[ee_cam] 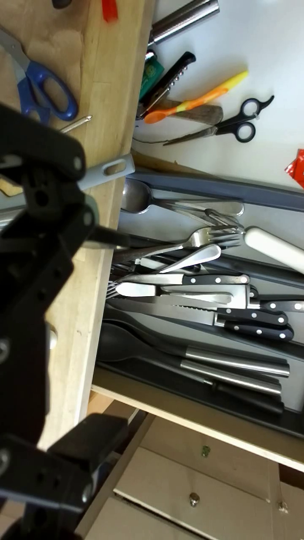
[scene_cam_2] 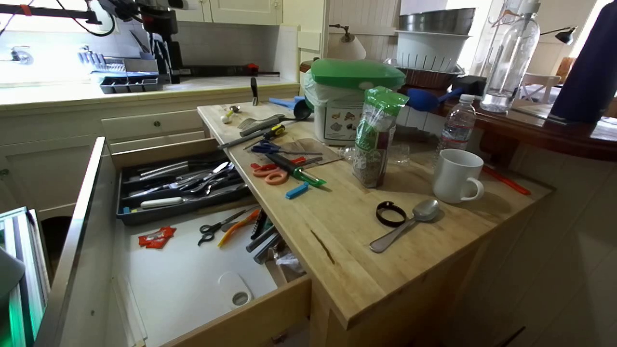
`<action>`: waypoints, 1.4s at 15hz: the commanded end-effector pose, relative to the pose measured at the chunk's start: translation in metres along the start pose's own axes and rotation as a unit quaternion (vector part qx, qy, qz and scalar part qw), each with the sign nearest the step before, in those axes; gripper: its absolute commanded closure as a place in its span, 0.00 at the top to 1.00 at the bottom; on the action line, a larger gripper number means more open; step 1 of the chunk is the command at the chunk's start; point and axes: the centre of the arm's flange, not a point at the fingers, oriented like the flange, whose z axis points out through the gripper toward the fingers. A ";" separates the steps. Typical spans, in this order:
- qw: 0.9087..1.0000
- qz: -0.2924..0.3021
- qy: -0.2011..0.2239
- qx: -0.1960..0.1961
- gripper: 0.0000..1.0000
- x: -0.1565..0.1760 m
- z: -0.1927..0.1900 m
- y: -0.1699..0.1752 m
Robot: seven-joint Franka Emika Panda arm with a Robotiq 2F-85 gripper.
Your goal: Pick up the cooking stick from the drawer and put it on top of the counter
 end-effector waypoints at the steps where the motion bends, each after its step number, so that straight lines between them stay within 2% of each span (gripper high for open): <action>1: 1.000 0.000 0.000 0.000 1.00 0.000 0.000 0.000; 3: 1.000 0.005 -0.003 -0.009 1.00 -0.001 0.001 0.000; 8: 0.999 0.015 -0.034 -0.004 1.00 0.016 0.065 -0.020; 13: 0.997 0.072 -0.028 -0.021 1.00 0.015 0.118 -0.076; 15: 0.994 0.101 -0.016 -0.037 1.00 0.005 0.134 -0.094; 17: 0.989 0.146 -0.007 -0.027 1.00 -0.010 0.153 -0.099; 18: 0.993 0.110 -0.019 -0.023 1.00 -0.001 0.135 -0.094; 21: 0.993 0.111 -0.019 -0.023 1.00 -0.004 0.139 -0.096</action>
